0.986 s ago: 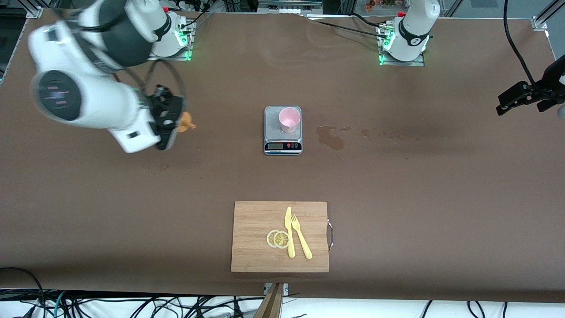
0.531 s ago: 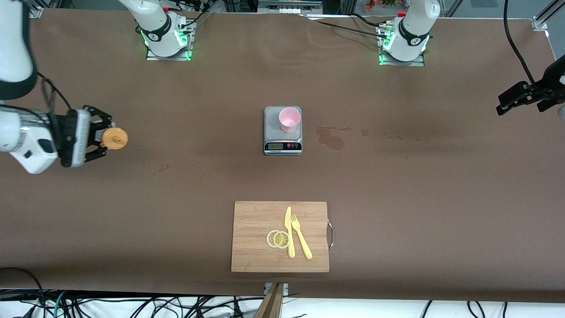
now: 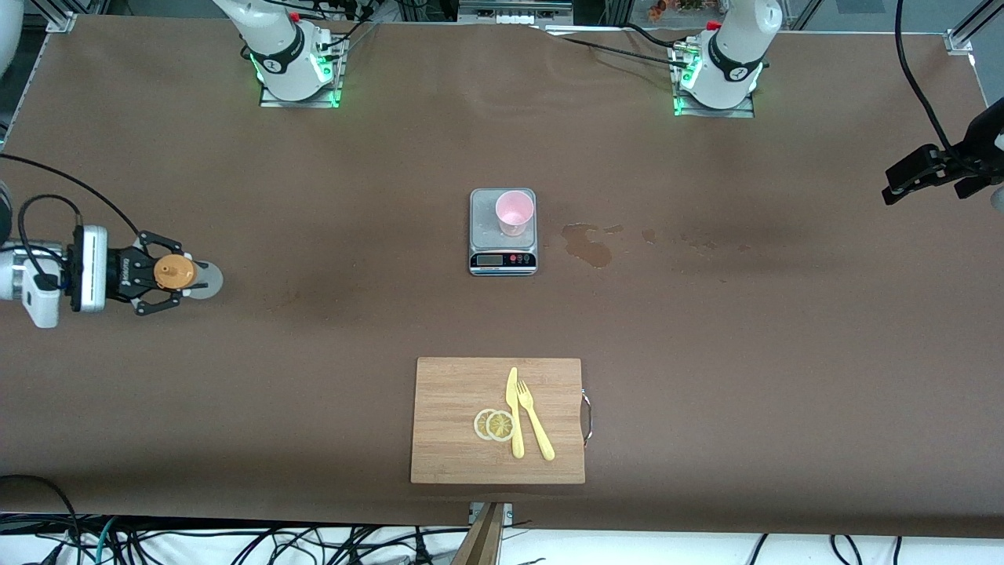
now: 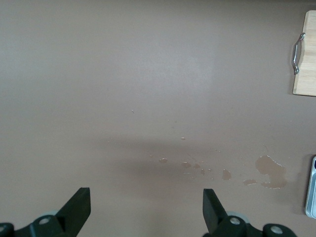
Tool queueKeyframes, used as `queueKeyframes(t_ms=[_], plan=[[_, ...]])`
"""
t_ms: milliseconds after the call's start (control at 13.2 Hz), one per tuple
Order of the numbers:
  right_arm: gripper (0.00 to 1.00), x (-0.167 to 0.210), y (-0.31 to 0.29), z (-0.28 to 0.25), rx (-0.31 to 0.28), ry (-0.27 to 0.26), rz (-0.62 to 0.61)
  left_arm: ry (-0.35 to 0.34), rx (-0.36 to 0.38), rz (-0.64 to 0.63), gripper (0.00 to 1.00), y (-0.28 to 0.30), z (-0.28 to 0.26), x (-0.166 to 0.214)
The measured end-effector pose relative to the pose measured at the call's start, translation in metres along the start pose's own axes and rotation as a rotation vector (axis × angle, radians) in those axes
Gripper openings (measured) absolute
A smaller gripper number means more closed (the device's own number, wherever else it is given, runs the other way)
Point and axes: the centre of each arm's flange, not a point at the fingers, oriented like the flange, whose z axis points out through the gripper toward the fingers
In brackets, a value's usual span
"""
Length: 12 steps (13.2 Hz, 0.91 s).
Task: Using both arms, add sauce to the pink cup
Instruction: 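Carry the sauce bottle back and lower it onto the table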
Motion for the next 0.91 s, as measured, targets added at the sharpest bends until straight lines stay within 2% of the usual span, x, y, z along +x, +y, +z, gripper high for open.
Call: queueKeyframes(t_ms=[152,303,683,910], plan=[[0.35,-0.05,0.007,0.026,-0.001,0.082,-0.021,0.0,0.0,0.0,1.0,0.0,0.0,0.0],[0.35,-0.081,0.012,0.051,-0.005,0.141,-0.035,0.0,0.0,0.0,1.0,0.0,0.0,0.0],[0.35,-0.103,0.009,0.083,-0.067,0.201,-0.038,0.0,0.0,0.001,1.0,0.0,0.0,0.0],[0.35,-0.099,0.009,0.1,-0.084,0.231,-0.032,-0.001,0.0,0.001,1.0,0.0,0.0,0.0]])
